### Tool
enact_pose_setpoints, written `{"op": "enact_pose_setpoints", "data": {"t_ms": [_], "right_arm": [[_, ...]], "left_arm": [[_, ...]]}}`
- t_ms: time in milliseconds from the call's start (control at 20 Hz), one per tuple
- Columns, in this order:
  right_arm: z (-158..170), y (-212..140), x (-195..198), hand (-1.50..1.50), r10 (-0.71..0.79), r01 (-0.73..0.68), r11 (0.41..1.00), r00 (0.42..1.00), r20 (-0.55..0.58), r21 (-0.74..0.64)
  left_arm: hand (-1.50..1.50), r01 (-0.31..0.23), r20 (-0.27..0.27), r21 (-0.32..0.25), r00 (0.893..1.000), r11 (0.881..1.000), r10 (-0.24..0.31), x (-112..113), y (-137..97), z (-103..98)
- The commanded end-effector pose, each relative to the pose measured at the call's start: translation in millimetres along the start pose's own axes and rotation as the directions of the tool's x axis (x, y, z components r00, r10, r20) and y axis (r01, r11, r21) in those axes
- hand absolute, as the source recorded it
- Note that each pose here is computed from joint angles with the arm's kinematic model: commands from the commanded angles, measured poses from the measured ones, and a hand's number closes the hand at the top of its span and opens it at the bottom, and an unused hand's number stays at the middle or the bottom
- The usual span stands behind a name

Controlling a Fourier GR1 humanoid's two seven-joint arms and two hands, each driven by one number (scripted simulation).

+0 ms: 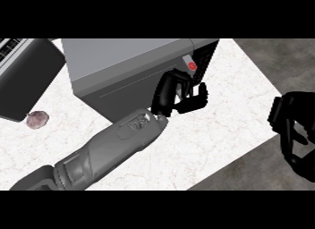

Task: Pick up the milk, place it into the microwave and close the microwave

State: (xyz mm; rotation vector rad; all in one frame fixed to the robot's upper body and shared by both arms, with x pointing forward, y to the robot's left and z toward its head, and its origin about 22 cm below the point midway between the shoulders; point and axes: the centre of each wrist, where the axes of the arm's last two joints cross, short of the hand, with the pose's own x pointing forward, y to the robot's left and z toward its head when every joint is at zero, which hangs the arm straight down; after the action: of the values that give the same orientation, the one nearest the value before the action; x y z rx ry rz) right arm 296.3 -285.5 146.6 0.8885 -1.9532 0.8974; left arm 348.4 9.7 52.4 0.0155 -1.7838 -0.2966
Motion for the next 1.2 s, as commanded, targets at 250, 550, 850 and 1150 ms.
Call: {"op": "enact_pose_setpoints", "data": {"t_ms": [250,550,850,1150], "right_arm": [[2,27,-12,1.50,-0.101,0.117,0.981,0.989,-0.105,0.154],[4,51,-20,1.50,-0.173,0.183,0.974,0.981,-0.087,0.130],[8,73,-22,1.50,-0.200,0.208,0.974,0.976,-0.085,0.094],[9,96,-21,1.50,-0.230,0.234,0.970,0.971,-0.058,0.070]], "left_arm": [[1.50,-0.285,-0.243,0.119,0.920,0.951,0.306,20,-7,-11],[1.50,-0.454,-0.257,0.193,0.832,0.870,0.491,17,8,-17],[1.50,-0.517,-0.288,0.167,0.789,0.840,0.543,-9,17,-10],[1.50,-0.563,-0.296,0.126,0.764,0.817,0.573,-25,25,-6]]}}
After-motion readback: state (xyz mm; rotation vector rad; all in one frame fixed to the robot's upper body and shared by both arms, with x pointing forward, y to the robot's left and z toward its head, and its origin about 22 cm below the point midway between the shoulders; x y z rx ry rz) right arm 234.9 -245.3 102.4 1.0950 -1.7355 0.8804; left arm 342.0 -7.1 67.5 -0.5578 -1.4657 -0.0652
